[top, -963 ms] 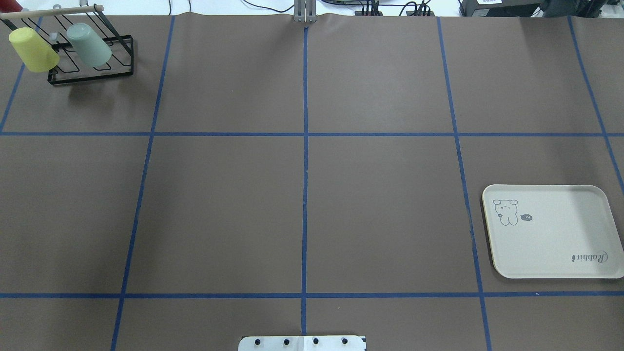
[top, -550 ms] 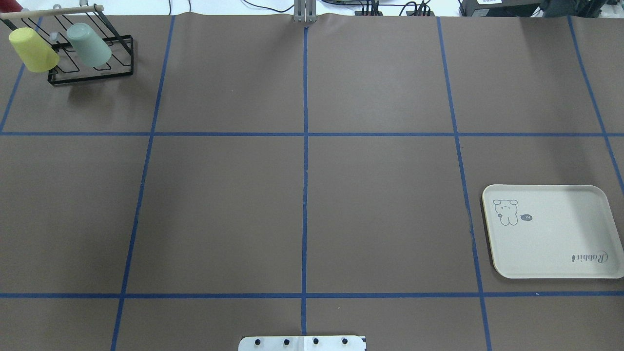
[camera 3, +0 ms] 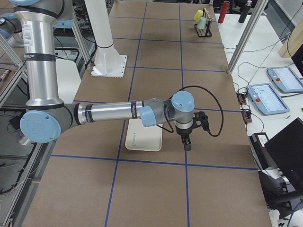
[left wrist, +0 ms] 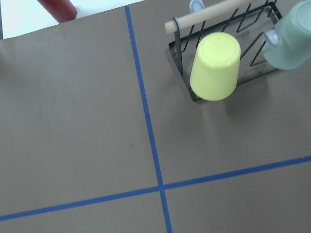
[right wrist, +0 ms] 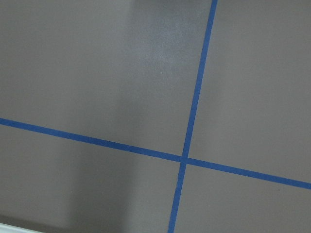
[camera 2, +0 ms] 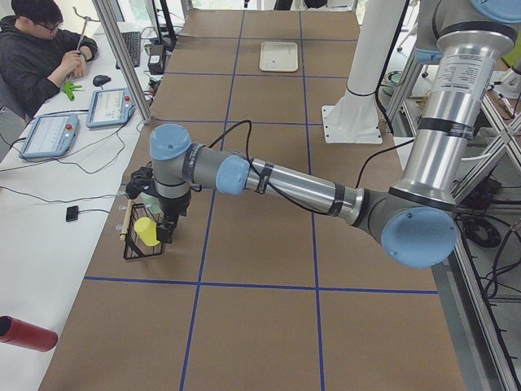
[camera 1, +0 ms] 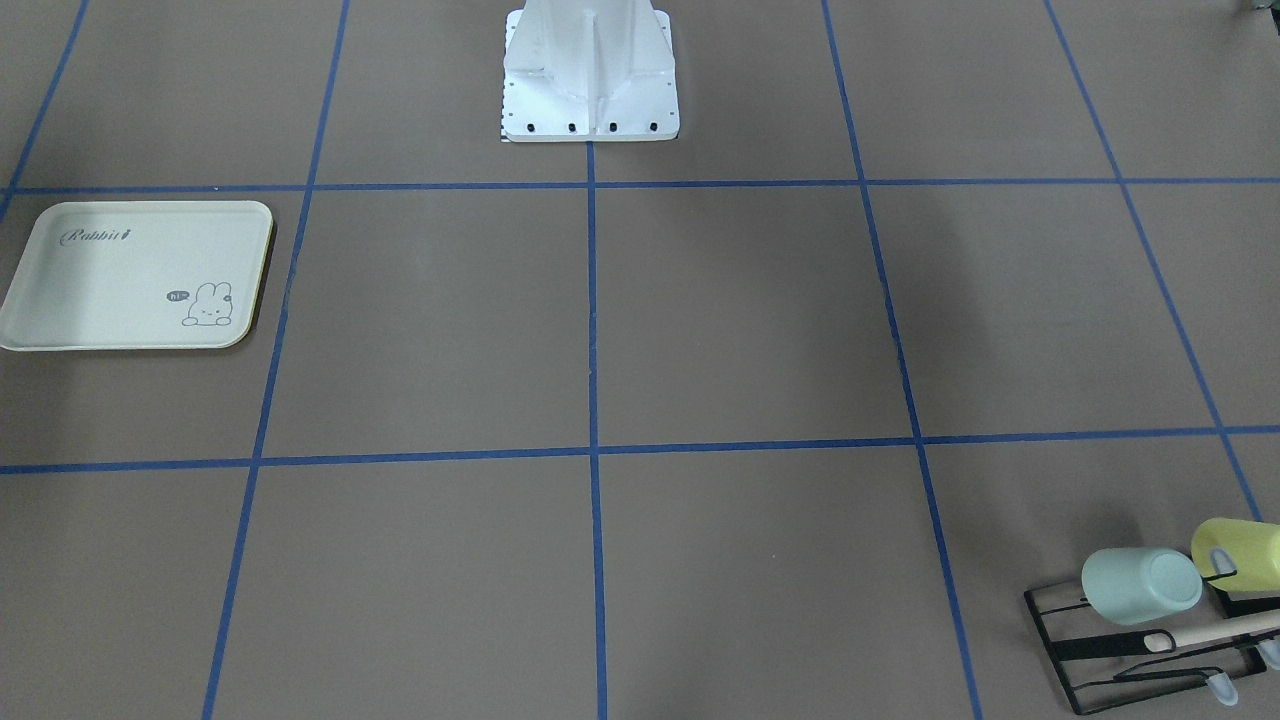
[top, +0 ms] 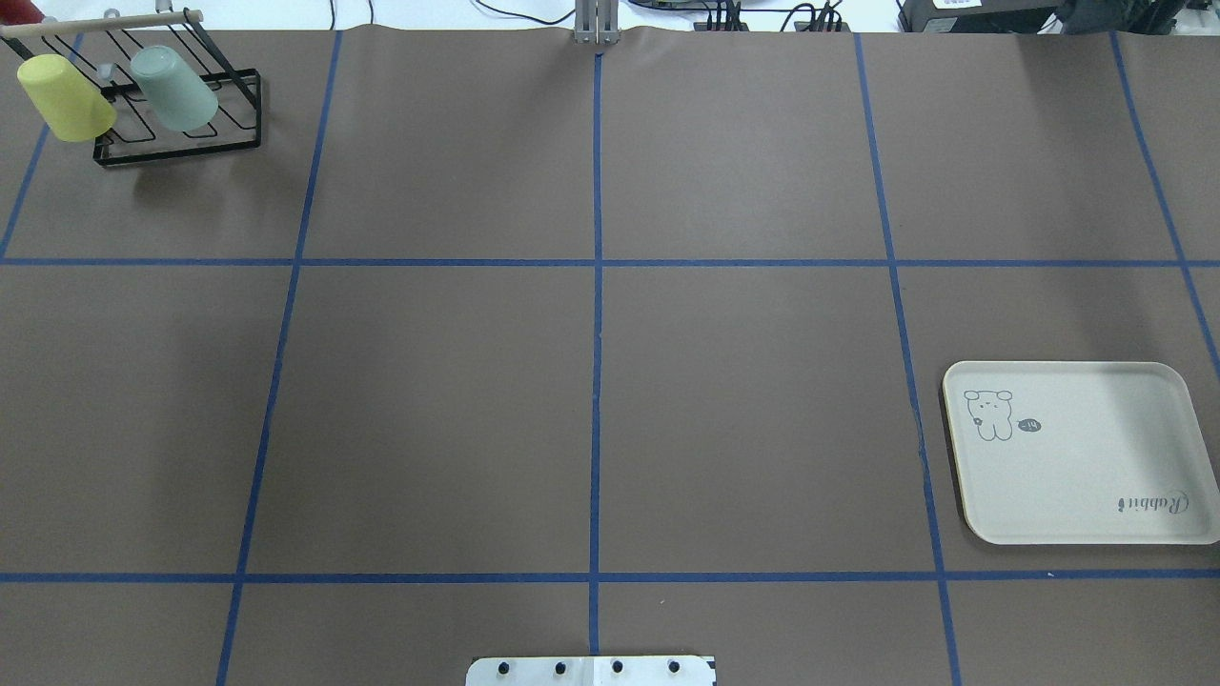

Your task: Left arm grabs green cup and hands to right arm on tray

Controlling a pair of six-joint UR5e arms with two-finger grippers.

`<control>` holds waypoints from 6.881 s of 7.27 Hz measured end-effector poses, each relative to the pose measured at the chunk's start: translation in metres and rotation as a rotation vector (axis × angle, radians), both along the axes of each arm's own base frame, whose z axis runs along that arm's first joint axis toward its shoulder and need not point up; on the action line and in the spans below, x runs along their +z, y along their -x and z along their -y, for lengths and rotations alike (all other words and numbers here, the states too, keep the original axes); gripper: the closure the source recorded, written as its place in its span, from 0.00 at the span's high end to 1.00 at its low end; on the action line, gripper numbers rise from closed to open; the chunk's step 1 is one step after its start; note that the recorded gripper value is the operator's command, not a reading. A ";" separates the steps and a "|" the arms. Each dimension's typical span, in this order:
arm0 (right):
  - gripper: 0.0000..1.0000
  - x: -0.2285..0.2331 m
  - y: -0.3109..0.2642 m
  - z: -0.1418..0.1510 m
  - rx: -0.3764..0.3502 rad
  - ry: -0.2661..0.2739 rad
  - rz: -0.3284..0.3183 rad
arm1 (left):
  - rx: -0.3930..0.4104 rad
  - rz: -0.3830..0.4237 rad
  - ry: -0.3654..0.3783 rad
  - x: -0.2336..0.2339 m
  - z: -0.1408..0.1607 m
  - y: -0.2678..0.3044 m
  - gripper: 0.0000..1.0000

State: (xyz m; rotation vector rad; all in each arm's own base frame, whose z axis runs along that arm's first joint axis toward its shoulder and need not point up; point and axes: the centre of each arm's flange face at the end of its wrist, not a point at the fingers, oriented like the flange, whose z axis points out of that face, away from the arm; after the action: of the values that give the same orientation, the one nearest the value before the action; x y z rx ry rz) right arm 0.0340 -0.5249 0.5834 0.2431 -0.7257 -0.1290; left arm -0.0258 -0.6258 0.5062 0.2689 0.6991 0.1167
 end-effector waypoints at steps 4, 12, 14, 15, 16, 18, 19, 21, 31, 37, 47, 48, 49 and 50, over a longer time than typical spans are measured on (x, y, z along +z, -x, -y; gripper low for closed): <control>1.00 0.000 0.004 0.003 -0.010 0.008 0.032 | 0.033 -0.028 -0.030 -0.039 0.094 -0.098 1.00; 1.00 0.001 0.004 0.003 -0.002 0.023 0.043 | -0.145 -0.074 0.307 -0.056 0.178 -0.202 1.00; 1.00 0.002 0.004 0.003 -0.002 0.024 0.043 | -0.129 -0.074 0.313 -0.056 0.178 -0.216 1.00; 1.00 0.002 0.004 0.003 -0.002 0.025 0.043 | -0.120 -0.074 0.308 -0.054 0.177 -0.221 1.00; 1.00 0.002 0.004 0.003 -0.002 0.025 0.043 | -0.114 -0.076 0.302 -0.048 0.177 -0.224 1.00; 1.00 0.002 0.004 0.003 -0.002 0.025 0.043 | -0.108 -0.077 0.294 -0.038 0.177 -0.226 1.00; 1.00 0.002 0.004 0.003 -0.002 0.025 0.043 | -0.105 -0.076 0.292 -0.036 0.177 -0.227 1.00; 1.00 0.002 0.005 0.003 -0.003 0.025 0.046 | -0.100 -0.075 0.286 -0.036 0.176 -0.229 0.94; 1.00 0.002 0.005 0.003 -0.004 0.027 0.050 | -0.060 -0.064 0.247 -0.033 0.175 -0.227 0.89; 1.00 0.003 0.005 0.003 -0.003 0.028 0.050 | -0.053 -0.069 0.234 -0.038 0.172 -0.231 0.00; 1.00 0.001 0.005 0.003 0.011 0.040 0.058 | -0.083 -0.076 0.181 -0.095 0.174 -0.178 0.00; 1.00 0.001 0.005 0.003 0.011 0.040 0.058 | -0.078 -0.074 0.174 -0.104 0.171 -0.172 0.00; 1.00 0.001 0.005 0.003 0.011 0.040 0.058 | -0.073 -0.083 0.166 -0.109 0.165 -0.164 0.00; 1.00 0.000 0.005 0.003 0.011 0.037 0.057 | -0.067 -0.107 0.152 -0.116 0.159 -0.152 0.00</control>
State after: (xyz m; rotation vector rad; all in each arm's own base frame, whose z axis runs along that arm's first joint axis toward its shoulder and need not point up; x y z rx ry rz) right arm 0.0290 -0.5278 0.5838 0.2159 -0.7831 -0.0980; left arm 0.1259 -0.7848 0.3901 0.1534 0.8006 -0.0154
